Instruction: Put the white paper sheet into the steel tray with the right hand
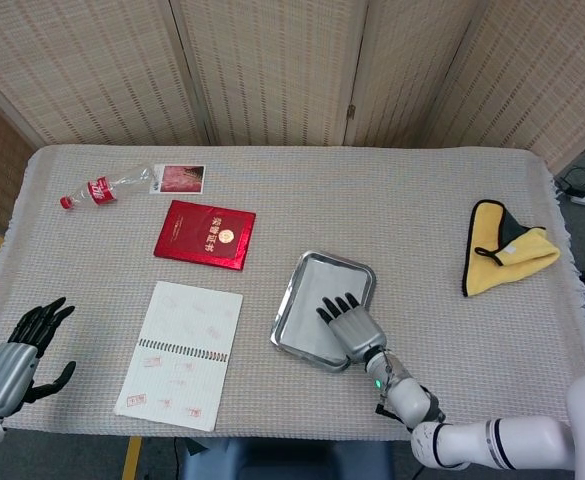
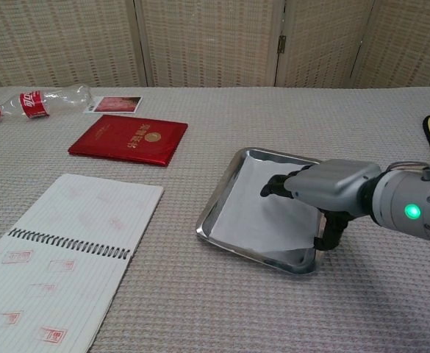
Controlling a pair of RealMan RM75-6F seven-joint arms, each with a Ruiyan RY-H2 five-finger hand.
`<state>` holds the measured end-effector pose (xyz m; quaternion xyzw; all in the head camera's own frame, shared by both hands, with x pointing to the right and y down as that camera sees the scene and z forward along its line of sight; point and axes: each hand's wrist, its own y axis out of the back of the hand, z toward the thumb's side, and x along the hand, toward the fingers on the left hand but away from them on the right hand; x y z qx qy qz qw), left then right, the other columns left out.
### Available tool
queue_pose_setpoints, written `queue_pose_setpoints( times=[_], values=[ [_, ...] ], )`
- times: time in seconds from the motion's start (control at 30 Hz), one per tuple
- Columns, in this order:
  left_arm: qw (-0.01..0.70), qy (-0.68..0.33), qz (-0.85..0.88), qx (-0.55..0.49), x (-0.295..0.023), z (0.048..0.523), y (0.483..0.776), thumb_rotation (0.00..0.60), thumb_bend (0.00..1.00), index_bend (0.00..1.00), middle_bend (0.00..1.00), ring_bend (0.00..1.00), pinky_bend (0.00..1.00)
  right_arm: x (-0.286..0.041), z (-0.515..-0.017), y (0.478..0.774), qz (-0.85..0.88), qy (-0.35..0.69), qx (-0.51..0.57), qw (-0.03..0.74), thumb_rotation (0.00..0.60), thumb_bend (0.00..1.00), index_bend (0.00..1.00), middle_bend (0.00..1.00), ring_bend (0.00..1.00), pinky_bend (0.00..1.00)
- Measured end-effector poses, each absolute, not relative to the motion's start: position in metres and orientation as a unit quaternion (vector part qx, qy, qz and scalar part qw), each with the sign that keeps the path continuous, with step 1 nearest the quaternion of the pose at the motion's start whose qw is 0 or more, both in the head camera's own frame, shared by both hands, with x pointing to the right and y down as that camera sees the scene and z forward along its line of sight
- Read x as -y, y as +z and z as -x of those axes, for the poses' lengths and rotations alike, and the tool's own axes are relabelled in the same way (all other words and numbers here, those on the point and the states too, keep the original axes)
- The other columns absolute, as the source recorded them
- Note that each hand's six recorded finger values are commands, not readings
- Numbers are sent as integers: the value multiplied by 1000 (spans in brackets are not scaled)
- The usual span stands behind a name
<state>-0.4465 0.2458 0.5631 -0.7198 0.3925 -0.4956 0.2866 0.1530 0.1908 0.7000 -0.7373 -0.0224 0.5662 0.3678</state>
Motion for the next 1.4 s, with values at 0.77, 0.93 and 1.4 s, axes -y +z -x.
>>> queue_pose_setpoints(
  times=[0.77, 0.93, 1.4],
  values=[
    [273, -493, 728, -390, -244, 447, 568, 600, 475, 0, 0, 0, 0, -169, -149, 691, 700, 594, -25, 397, 600, 293, 0, 0, 0, 0],
    [274, -494, 727, -390, -244, 448, 568, 600, 476, 0, 0, 0, 0, -165, -149, 682, 717, 582, 2, 382, 600, 294, 0, 0, 0, 0],
    [290, -502, 715, -391, -243, 449, 568, 600, 479, 0, 0, 0, 0, -170, -207, 644, 759, 490, 203, 377, 600, 293, 0, 0, 0, 0]
  ],
)
